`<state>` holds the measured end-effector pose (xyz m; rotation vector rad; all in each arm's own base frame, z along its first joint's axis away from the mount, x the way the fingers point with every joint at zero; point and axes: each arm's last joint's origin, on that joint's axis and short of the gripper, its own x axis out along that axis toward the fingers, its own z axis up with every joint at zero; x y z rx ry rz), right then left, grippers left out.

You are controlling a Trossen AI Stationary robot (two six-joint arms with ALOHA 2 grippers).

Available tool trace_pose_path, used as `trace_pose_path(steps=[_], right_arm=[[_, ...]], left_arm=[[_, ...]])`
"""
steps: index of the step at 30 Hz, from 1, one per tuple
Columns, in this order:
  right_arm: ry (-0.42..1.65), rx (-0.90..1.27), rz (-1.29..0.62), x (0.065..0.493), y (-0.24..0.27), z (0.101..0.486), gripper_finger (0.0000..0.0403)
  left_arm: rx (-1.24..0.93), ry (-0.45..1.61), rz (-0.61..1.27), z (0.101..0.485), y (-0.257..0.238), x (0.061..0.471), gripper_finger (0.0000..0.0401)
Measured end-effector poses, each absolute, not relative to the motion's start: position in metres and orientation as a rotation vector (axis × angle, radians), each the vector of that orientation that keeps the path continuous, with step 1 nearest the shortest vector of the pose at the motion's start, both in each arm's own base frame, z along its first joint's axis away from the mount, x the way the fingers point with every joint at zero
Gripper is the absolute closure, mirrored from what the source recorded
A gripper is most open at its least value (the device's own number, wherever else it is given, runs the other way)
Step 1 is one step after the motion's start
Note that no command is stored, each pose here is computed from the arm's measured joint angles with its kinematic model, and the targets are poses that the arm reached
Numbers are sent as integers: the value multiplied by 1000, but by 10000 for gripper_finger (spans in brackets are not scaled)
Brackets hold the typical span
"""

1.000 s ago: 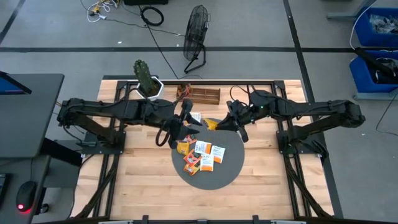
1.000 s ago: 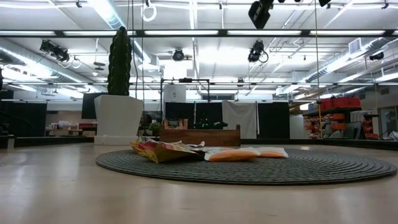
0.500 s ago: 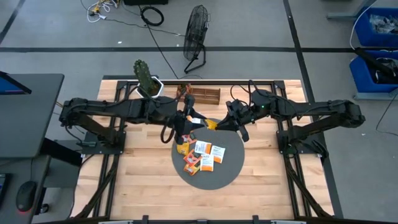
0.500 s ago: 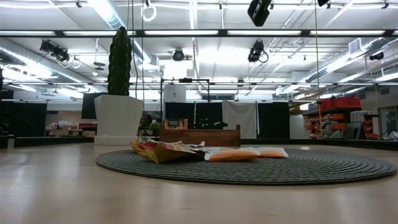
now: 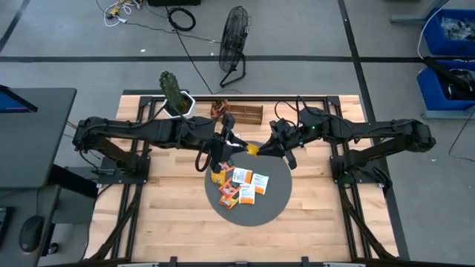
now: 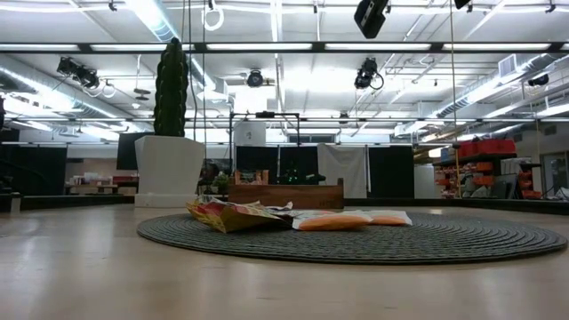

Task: Pick & Place Tea
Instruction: Put the yellow tea bag into the middle section of the wooden organizer

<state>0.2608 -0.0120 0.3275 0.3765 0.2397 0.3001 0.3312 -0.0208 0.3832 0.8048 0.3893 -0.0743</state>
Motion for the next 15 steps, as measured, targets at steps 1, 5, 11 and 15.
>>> trace_pose_path(steps=[1, 5, 11, 15], right_arm=[[242, 376, 299, 261, -12, 327, 377], [250, 376, 298, 261, -12, 327, 371], [274, 414, 295, 260, -12, 325, 361], [271, 427, 301, 258, -10, 327, 315]], left_arm=[[804, 390, -74, 383, -21, 331, 352], [804, 393, -75, 383, -21, 331, 393], [800, 406, -57, 382, -20, 331, 397], [752, 435, -10, 381, -19, 330, 397]])
